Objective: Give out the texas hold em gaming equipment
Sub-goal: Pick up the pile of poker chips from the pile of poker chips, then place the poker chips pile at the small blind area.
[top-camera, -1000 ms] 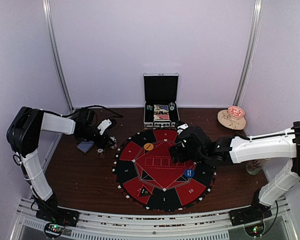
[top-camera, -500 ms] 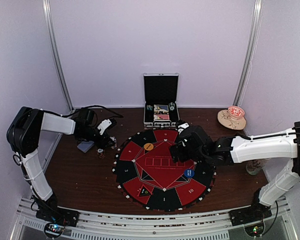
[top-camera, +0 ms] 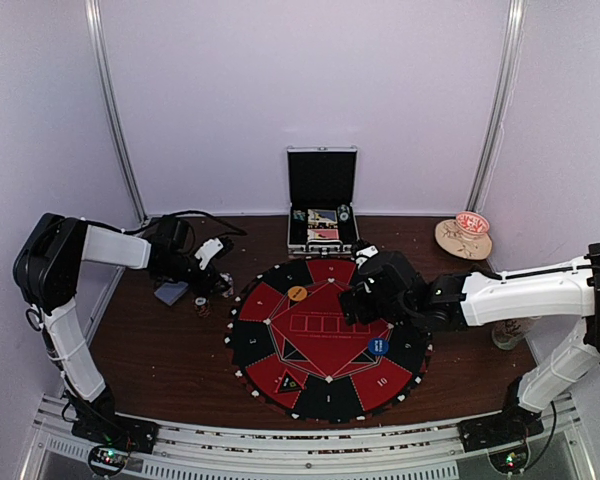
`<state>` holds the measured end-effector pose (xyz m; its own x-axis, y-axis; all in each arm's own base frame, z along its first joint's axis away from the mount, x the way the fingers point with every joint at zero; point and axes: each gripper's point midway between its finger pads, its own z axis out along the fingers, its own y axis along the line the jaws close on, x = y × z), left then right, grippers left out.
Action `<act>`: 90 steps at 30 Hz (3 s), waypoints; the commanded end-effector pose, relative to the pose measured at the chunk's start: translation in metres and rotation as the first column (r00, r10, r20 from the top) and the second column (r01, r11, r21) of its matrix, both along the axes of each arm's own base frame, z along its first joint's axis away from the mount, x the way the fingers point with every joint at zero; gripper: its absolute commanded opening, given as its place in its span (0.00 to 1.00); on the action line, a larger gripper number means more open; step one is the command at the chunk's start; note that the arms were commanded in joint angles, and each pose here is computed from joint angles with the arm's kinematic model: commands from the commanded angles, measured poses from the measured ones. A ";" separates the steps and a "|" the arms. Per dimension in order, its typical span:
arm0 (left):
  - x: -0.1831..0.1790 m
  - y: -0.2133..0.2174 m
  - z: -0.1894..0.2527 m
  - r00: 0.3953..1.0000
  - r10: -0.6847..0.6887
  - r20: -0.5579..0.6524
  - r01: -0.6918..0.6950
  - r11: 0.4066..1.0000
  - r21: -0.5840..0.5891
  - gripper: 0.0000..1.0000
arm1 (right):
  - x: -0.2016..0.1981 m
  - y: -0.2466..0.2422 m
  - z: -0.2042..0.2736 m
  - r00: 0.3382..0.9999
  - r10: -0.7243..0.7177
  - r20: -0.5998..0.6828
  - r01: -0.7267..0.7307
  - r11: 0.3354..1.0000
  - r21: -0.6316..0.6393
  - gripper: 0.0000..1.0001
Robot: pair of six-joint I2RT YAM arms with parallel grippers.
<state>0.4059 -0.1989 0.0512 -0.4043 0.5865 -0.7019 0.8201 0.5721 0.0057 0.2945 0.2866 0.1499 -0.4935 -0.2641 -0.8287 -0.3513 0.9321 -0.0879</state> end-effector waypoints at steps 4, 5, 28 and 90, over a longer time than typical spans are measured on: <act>0.014 -0.006 0.019 0.998 0.006 0.065 -0.005 1.000 -0.021 0.41 | 0.001 -0.002 0.005 1.000 -0.013 0.007 0.013 0.999 0.032 1.00; 0.014 -0.006 0.020 0.998 0.006 0.066 -0.004 1.000 -0.023 0.40 | 0.001 -0.002 0.004 1.000 -0.013 0.007 0.013 0.999 0.031 1.00; -0.007 -0.011 0.063 0.986 -0.039 0.160 0.043 0.999 -0.016 0.31 | 0.007 -0.020 0.013 0.998 -0.065 0.018 0.063 0.995 0.076 1.00; -0.257 -0.322 -0.037 0.696 -0.711 -0.102 0.718 0.687 0.112 0.65 | 0.023 -0.133 0.043 0.930 -0.366 0.033 0.339 0.889 0.306 1.00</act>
